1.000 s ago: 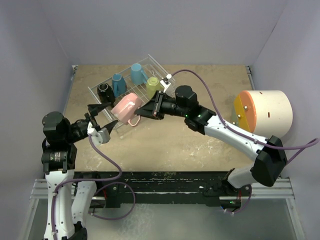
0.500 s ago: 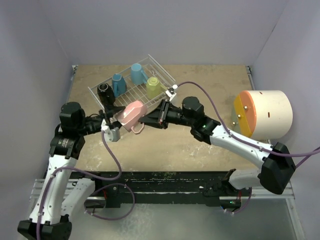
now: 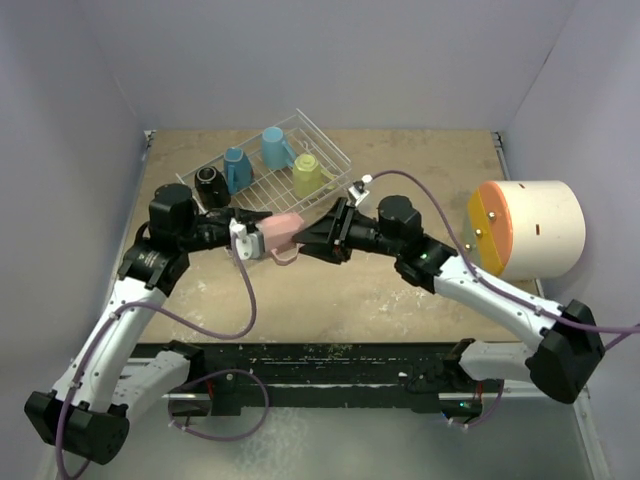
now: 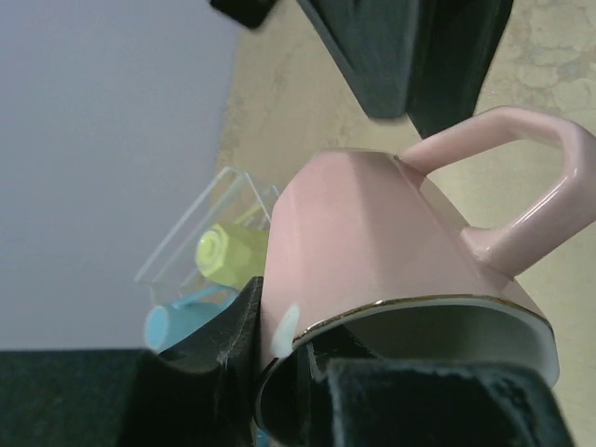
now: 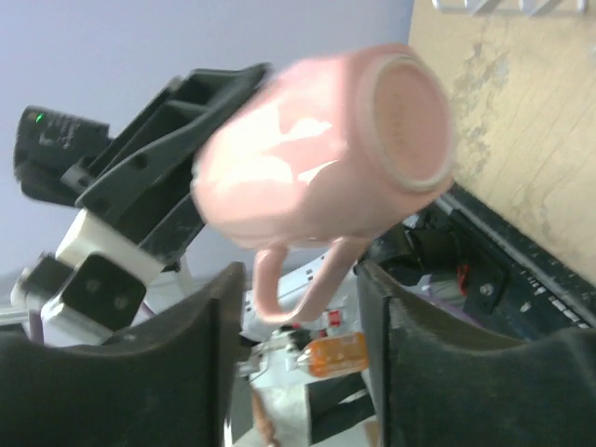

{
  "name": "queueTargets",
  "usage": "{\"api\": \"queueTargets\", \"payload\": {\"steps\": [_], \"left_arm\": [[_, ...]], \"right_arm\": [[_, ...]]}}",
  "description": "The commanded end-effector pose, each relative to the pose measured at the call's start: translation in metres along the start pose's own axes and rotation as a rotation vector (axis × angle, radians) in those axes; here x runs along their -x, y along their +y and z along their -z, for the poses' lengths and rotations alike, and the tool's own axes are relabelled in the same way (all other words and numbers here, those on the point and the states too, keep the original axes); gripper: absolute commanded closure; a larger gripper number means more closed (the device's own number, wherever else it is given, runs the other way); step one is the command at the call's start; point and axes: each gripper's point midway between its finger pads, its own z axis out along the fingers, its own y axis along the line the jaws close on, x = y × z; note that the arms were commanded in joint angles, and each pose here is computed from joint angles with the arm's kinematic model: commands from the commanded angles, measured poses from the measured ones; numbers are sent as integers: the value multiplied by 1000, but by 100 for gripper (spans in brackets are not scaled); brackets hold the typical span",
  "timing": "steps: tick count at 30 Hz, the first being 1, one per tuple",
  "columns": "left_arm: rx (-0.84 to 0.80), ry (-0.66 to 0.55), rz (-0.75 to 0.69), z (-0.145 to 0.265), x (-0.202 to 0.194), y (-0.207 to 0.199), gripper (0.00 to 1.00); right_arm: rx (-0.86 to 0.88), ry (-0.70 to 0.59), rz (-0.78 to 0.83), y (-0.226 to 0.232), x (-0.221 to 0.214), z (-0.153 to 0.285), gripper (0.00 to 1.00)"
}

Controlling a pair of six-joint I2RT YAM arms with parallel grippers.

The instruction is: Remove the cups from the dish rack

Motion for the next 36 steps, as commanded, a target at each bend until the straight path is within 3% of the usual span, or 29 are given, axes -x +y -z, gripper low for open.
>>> {"api": "queueTargets", "payload": {"steps": [1, 5, 10, 14, 24, 35, 36], "left_arm": [[-38, 24, 167, -7, 2, 7, 100], [-120, 151, 350, -38, -23, -2, 100], [-250, 402, 409, -90, -51, -34, 100], [-301, 482, 504, -134, -56, -28, 100], [-355, 651, 552, -228, -115, -50, 100], [-489, 719, 539, -265, -137, -87, 100], [-472, 719, 532, -267, -136, -84, 77]], "right_arm": [[-35, -126, 234, 27, 29, 35, 37], [-234, -274, 356, 9, 58, 78, 30], [-493, -491, 510, 9, 90, 142, 24], [-592, -611, 554, 21, 99, 183, 9], [-704, -702, 515, -5, 83, 240, 6], [-696, -652, 523, -9, 76, 237, 5], [-701, -646, 523, -10, 76, 236, 4]]}}
